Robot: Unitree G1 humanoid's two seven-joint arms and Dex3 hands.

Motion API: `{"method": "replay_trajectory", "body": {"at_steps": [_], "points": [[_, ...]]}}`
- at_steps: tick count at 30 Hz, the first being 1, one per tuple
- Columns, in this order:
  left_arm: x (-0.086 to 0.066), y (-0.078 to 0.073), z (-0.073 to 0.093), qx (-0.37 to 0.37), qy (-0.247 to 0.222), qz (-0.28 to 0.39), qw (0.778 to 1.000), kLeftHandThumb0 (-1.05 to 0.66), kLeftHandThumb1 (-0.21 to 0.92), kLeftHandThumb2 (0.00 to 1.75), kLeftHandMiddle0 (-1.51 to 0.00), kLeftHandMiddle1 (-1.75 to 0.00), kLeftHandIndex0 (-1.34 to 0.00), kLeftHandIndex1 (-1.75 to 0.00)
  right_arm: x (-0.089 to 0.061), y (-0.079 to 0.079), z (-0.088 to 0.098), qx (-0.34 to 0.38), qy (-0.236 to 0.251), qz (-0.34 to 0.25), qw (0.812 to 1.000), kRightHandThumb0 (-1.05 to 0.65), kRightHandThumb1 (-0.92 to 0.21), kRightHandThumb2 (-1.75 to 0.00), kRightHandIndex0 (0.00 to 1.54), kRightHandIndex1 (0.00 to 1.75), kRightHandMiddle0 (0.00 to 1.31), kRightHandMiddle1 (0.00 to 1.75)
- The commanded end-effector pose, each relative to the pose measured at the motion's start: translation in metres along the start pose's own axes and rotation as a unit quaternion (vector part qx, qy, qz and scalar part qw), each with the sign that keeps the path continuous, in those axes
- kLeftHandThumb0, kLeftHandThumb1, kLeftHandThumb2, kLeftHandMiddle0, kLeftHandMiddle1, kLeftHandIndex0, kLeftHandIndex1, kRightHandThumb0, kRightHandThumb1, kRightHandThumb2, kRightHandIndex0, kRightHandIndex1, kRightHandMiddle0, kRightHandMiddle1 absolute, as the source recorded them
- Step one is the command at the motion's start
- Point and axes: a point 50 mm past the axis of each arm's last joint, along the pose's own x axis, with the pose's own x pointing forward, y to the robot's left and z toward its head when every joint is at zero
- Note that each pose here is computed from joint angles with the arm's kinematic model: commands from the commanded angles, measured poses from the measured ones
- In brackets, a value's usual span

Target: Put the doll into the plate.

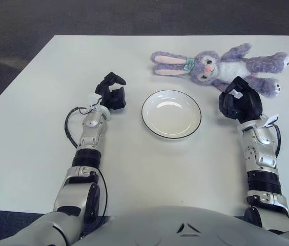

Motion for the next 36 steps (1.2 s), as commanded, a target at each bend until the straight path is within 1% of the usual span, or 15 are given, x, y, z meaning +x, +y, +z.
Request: {"method": "replay_trajectory", "body": {"at_steps": [1, 6, 12, 15, 16, 19, 20, 21, 23, 26, 28, 29, 32, 36], "points": [[-0.031, 0.001, -0.052, -0.022, 0.105, 0.02, 0.994, -0.47, 0.36, 1.27, -1.18, -1.75, -0.58, -1.75, -0.044, 0.001, -0.047, 0.05, 0.08, -0.045, 0.995, -0.44, -0.43, -1.16, 1.03, 1.75, 0.53, 1.73], [-0.031, 0.001, -0.052, -0.023, 0.103, 0.018, 0.994, -0.47, 0.35, 1.27, -1.18, -1.75, -0.58, -1.75, -0.043, 0.001, -0.043, 0.051, 0.053, -0.058, 0.996, -0.44, -0.41, -1.18, 1.01, 1.75, 0.53, 1.74], [-0.031, 0.0, -0.052, -0.021, 0.105, 0.019, 0.994, -0.47, 0.35, 1.27, -1.18, -1.75, -0.58, -1.75, -0.041, 0.001, -0.034, 0.029, 0.014, -0.074, 0.997, -0.47, -0.34, -1.28, 0.98, 1.75, 0.58, 1.75], [-0.031, 0.0, -0.052, -0.021, 0.106, 0.021, 0.994, -0.47, 0.36, 1.26, -1.17, -1.75, -0.58, -1.75, -0.041, 0.001, -0.03, 0.012, -0.004, -0.085, 0.996, -0.19, -0.15, -1.5, 0.9, 1.74, 0.59, 1.74], [-0.031, 0.0, -0.052, -0.021, 0.106, 0.021, 0.994, -0.47, 0.36, 1.26, -1.17, -1.75, -0.58, -1.75, -0.041, 0.002, -0.029, 0.007, -0.009, -0.089, 0.996, -0.13, -0.11, -1.54, 0.88, 1.73, 0.58, 1.74], [-0.03, -0.001, -0.052, -0.021, 0.106, 0.021, 0.994, -0.46, 0.36, 1.26, -1.17, -1.75, -0.58, -1.75, -0.041, 0.002, -0.024, -0.002, -0.022, -0.098, 0.995, -0.04, -0.07, -1.57, 0.86, 1.67, 0.58, 1.74], [-0.03, -0.001, -0.052, -0.021, 0.105, 0.02, 0.994, -0.46, 0.36, 1.26, -1.17, -1.75, -0.58, -1.75, -0.041, 0.003, -0.02, -0.012, -0.031, -0.104, 0.994, -0.04, -0.07, -1.57, 0.86, 1.65, 0.58, 1.74], [-0.03, -0.002, -0.052, -0.021, 0.104, 0.019, 0.994, -0.46, 0.36, 1.26, -1.17, -1.75, -0.58, -1.75, -0.041, 0.003, -0.017, -0.019, -0.037, -0.107, 0.993, -0.03, -0.08, -1.53, 0.87, 1.58, 0.57, 1.75], [-0.03, -0.003, -0.052, -0.02, 0.104, 0.018, 0.994, -0.46, 0.36, 1.25, -1.17, -1.75, -0.58, -1.75, -0.039, 0.003, -0.011, -0.039, -0.051, -0.114, 0.991, -0.01, -0.11, -1.47, 0.87, 1.49, 0.56, 1.75], [-0.03, -0.003, -0.052, -0.02, 0.104, 0.017, 0.994, -0.46, 0.37, 1.25, -1.17, -1.75, -0.58, -1.75, -0.038, 0.003, -0.006, -0.064, -0.062, -0.123, 0.988, -0.01, -0.12, -1.45, 0.86, 1.46, 0.55, 1.75], [-0.03, -0.004, -0.052, -0.02, 0.104, 0.017, 0.994, -0.46, 0.37, 1.25, -1.17, -1.75, -0.57, -1.75, -0.038, 0.002, -0.003, -0.094, -0.071, -0.135, 0.984, -0.01, -0.13, -1.44, 0.85, 1.48, 0.54, 1.75], [-0.03, -0.004, -0.052, -0.02, 0.104, 0.017, 0.994, -0.46, 0.37, 1.25, -1.17, -1.75, -0.57, -1.75, -0.038, 0.001, -0.002, -0.108, -0.075, -0.141, 0.981, -0.01, -0.14, -1.47, 0.81, 1.56, 0.53, 1.75], [-0.03, -0.004, -0.053, -0.019, 0.105, 0.017, 0.994, -0.46, 0.37, 1.25, -1.18, -1.75, -0.57, -1.75, -0.036, -0.002, 0.003, -0.152, -0.091, -0.157, 0.972, -0.01, -0.14, -1.5, 0.76, 1.68, 0.51, 1.74], [-0.03, -0.004, -0.053, -0.017, 0.105, 0.019, 0.994, -0.46, 0.37, 1.25, -1.17, -1.75, -0.57, -1.75, -0.032, -0.005, 0.012, -0.187, -0.109, -0.168, 0.962, -0.01, -0.18, -1.47, 0.74, 1.7, 0.48, 1.75]]}}
